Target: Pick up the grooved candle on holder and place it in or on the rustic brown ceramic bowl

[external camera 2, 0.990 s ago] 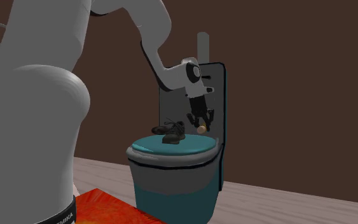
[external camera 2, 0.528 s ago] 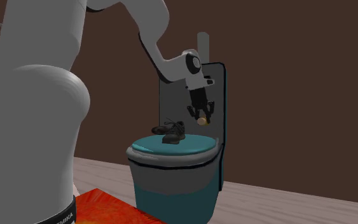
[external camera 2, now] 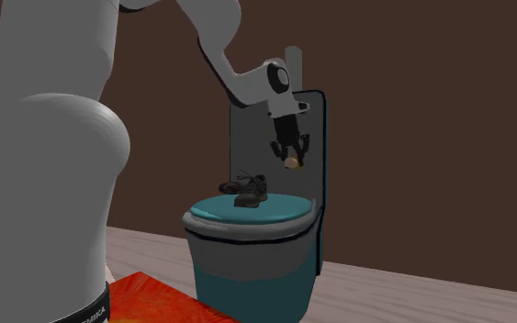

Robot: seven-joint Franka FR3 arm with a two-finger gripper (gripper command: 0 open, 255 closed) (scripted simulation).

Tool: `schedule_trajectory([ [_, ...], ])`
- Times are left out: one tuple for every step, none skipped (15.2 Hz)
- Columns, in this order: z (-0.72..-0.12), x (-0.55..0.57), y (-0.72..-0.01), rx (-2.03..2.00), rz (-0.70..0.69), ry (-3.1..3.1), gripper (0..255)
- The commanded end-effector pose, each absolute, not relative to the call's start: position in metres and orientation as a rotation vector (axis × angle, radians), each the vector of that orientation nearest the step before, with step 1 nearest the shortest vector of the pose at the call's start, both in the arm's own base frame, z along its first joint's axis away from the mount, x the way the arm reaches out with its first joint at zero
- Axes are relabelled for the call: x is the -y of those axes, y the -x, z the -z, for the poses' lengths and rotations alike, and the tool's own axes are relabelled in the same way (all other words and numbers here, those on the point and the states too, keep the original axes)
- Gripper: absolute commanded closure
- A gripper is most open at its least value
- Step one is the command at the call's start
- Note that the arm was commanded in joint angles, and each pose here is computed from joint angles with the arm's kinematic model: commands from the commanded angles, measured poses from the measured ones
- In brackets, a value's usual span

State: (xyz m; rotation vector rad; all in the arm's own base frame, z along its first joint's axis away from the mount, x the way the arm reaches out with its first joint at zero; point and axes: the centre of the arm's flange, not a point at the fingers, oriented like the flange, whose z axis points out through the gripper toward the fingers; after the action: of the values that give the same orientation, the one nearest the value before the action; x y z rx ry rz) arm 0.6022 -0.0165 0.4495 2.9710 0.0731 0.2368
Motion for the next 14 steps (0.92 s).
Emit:
schedule_trajectory([
  [-0.453,0.004,-0.605,-0.073,-0.236,-2.971,255],
  [-0.453,-0.009,-0.608,-0.073,-0.236,-2.971,255],
  [-0.453,-0.022,-0.611,-0.073,-0.236,-2.971,255],
  [-0.453,-0.035,-0.614,-0.073,-0.236,-2.971,255],
  [-0.453,-0.048,-0.617,-0.073,-0.236,-2.971,255],
  [-0.453,-0.061,-0.619,-0.073,-0.236,-2.971,255],
  [-0.454,-0.074,-0.622,-0.073,-0.236,-2.971,255],
  [-0.454,-0.087,-0.625,-0.073,-0.236,-2.971,255],
  [-0.454,-0.100,-0.628,-0.073,-0.236,-2.971,255],
  [-0.454,-0.113,-0.631,-0.073,-0.236,-2.971,255],
  [-0.454,-0.125,-0.633,-0.073,-0.236,-2.971,255],
  [-0.454,-0.138,-0.636,-0.073,-0.236,-2.971,255],
  [-0.454,-0.151,-0.639,-0.073,-0.236,-2.971,255],
  [-0.455,-0.164,-0.642,-0.073,-0.236,-2.971,255],
])
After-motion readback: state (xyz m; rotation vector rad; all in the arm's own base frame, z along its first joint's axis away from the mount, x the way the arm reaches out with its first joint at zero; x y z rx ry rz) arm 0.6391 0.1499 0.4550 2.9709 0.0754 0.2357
